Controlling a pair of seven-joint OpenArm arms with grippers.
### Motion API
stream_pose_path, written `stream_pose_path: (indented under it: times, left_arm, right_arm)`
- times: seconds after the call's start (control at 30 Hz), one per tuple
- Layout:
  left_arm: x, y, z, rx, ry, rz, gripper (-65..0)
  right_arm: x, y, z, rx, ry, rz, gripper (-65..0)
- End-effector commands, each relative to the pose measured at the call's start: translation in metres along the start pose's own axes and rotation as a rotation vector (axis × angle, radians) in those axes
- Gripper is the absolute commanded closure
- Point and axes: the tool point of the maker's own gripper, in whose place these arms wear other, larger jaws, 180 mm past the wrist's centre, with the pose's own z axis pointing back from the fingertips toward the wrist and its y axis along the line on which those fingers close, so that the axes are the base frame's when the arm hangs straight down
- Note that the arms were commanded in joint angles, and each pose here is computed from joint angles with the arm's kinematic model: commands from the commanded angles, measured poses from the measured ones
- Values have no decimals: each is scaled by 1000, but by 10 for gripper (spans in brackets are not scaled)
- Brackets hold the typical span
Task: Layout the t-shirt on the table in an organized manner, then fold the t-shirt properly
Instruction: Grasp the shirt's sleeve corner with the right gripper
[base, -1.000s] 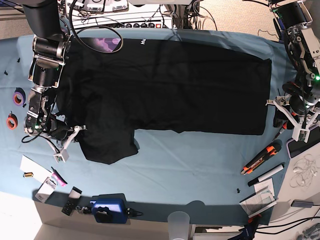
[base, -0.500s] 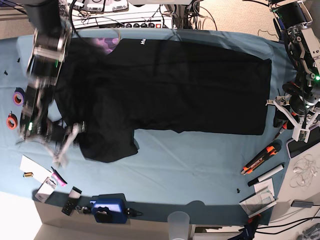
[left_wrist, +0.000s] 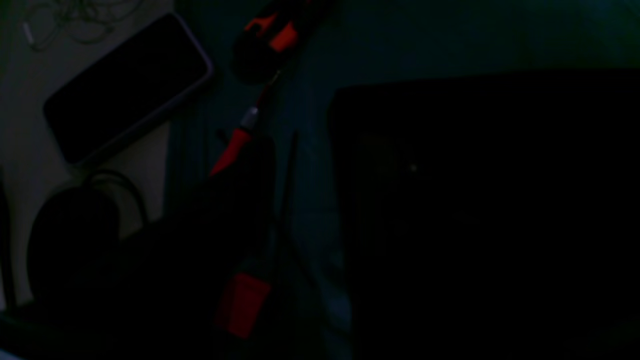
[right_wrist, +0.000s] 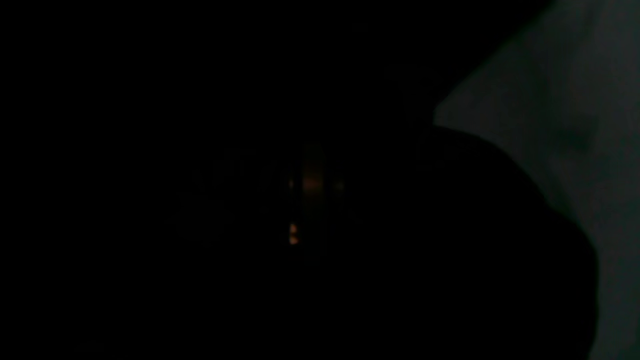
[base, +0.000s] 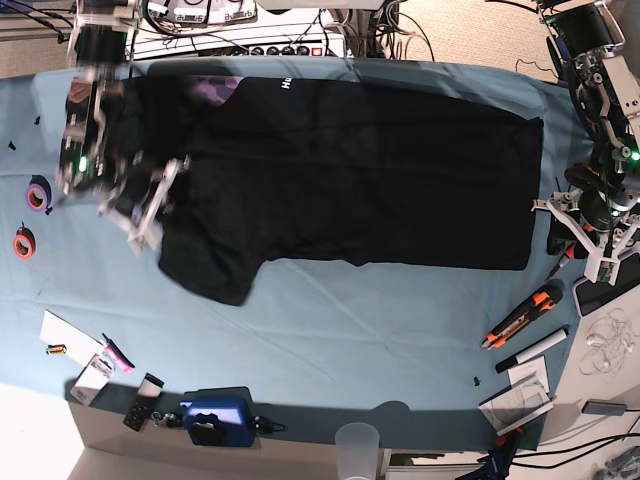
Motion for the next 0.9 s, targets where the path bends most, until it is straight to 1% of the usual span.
stream_pose_path:
  times: [0.0,0.13,0.17,0.27,0.3,0.33,0.4,0.43,0.5,0.53,0.57,0.63,0.7,0.8,0.87]
  left_arm:
    - [17,4,4,10,-52,-18,-280]
    - [18,4,4,10,-60,-17,-280]
    - [18,4,4,10,-59,-18,-280]
    - [18,4,4,10,-59,-18,-280]
    - [18,4,4,10,-59,-18,-280]
    - [18,4,4,10,-59,-18,-280]
    - [18,4,4,10,-59,-18,-280]
    - [18,4,4,10,-59,-18,-280]
    - [18,4,4,10,-60,-17,-280]
    - [18,4,4,10,-60,-17,-280]
    - [18,4,4,10,-59,-18,-280]
    - [18,4,4,10,-59,-18,-280]
    - [18,4,4,10,-60,-18,-280]
    - [18,4,4,10,-60,-17,-280]
    - [20,4,5,9,-70,-17,-280]
  right_arm:
    - [2,-5,5,-15,8,23,0]
    - [2,-6,5,-16,12,24,0]
    - [2,-6,5,-16,15,25,-17]
    - [-1,-3,5,3,30,46,-190]
    - [-1,-1,5,13,32,41,-232]
    - [0,2,6,29,37,36,-242]
    - [3,10,10,74,49,13,-241]
    - [9,16,13,101,35,9,-241]
    - [29,23,24,138,-50,6,-241]
    - [40,23,32,141,-99,5,-241]
    - [50,19,41,122,-145,9,-241]
    - [69,4,59,53,-230,16,-241]
    - [82,-15,76,-14,-292,5,-241]
    - [91,-37,92,-77,-341,-37,-241]
    - [89,-49,93,-111,-339,-80,-241]
